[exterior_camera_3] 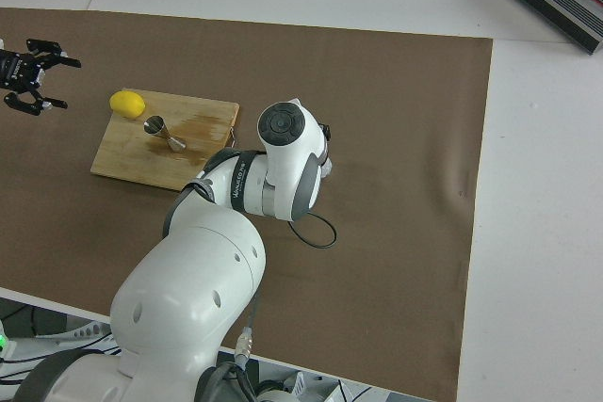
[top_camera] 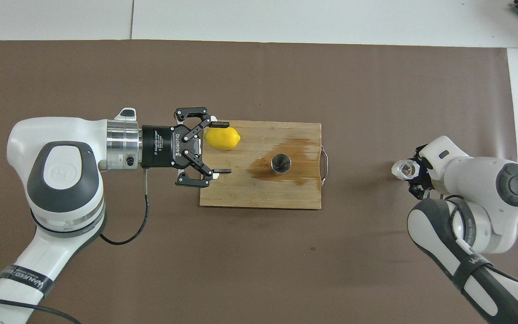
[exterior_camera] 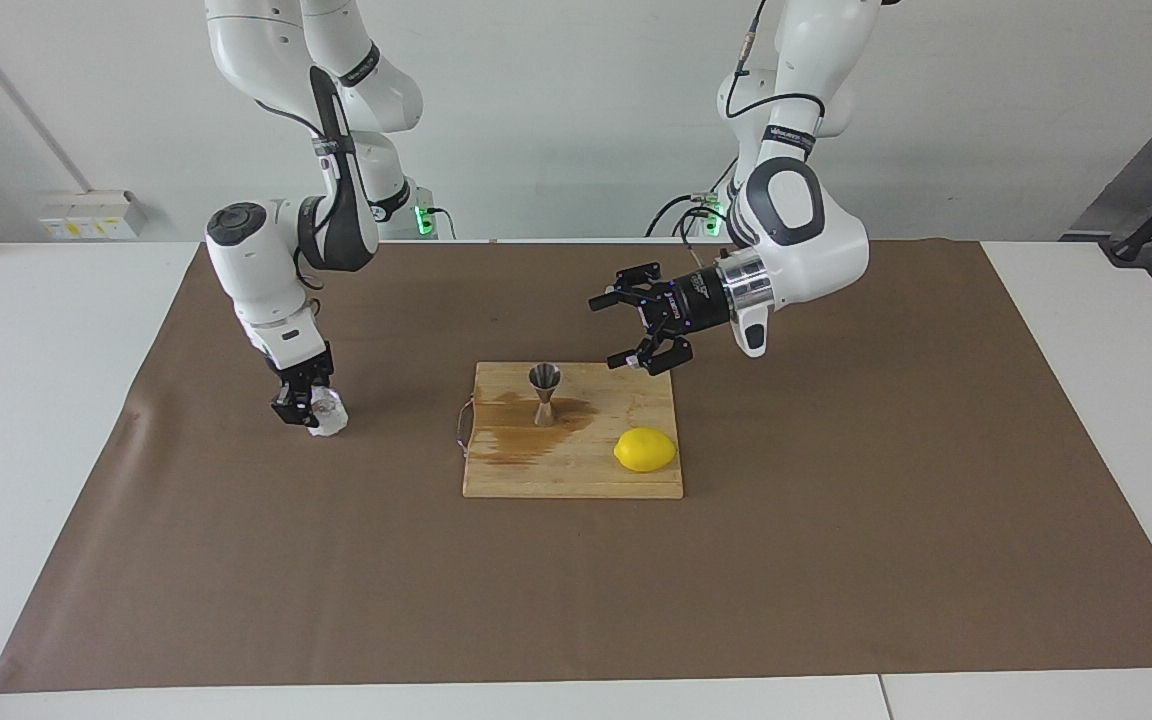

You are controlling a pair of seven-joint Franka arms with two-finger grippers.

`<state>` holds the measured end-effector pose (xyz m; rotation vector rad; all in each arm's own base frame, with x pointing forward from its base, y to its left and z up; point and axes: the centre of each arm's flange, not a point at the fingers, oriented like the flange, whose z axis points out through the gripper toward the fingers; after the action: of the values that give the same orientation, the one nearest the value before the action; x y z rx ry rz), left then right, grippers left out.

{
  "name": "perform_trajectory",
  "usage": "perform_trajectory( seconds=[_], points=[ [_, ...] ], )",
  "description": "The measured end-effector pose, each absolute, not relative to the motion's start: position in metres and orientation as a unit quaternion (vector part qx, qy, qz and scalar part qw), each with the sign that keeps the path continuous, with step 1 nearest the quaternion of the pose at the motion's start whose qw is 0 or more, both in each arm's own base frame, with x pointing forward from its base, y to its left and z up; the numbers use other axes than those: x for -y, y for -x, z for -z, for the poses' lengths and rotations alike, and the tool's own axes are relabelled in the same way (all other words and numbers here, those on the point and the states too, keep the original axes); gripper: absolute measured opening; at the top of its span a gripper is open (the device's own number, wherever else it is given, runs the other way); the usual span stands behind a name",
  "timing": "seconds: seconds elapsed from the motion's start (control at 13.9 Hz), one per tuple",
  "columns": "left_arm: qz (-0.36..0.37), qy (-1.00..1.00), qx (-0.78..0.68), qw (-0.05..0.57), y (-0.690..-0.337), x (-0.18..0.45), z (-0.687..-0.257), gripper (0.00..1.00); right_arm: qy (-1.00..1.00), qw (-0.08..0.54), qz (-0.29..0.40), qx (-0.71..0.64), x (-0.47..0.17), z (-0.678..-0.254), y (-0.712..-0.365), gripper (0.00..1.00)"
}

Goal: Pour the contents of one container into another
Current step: 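Open the left gripper and withdraw it away from the metal cup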

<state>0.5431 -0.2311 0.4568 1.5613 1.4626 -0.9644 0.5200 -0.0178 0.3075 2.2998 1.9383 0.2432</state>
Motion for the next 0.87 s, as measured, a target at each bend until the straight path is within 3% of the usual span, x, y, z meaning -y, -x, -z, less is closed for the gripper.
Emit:
perform_trajectory(
  seconds=[0.51, 0.87],
  points=[
    [0.272, -0.747, -0.53, 0.296, -0.565, 0.168, -0.494, 1.0, -0.761, 0.031, -0.048, -0.646, 0.015, -0.315, -0.523, 0.52],
    [0.162, -0.867, -0.406, 0.239, -0.572, 0.143, -0.496, 1.0, -0.757, 0.024, -0.042, -0.652, 0.007, -0.342, -0.537, 0.52]
  ],
)
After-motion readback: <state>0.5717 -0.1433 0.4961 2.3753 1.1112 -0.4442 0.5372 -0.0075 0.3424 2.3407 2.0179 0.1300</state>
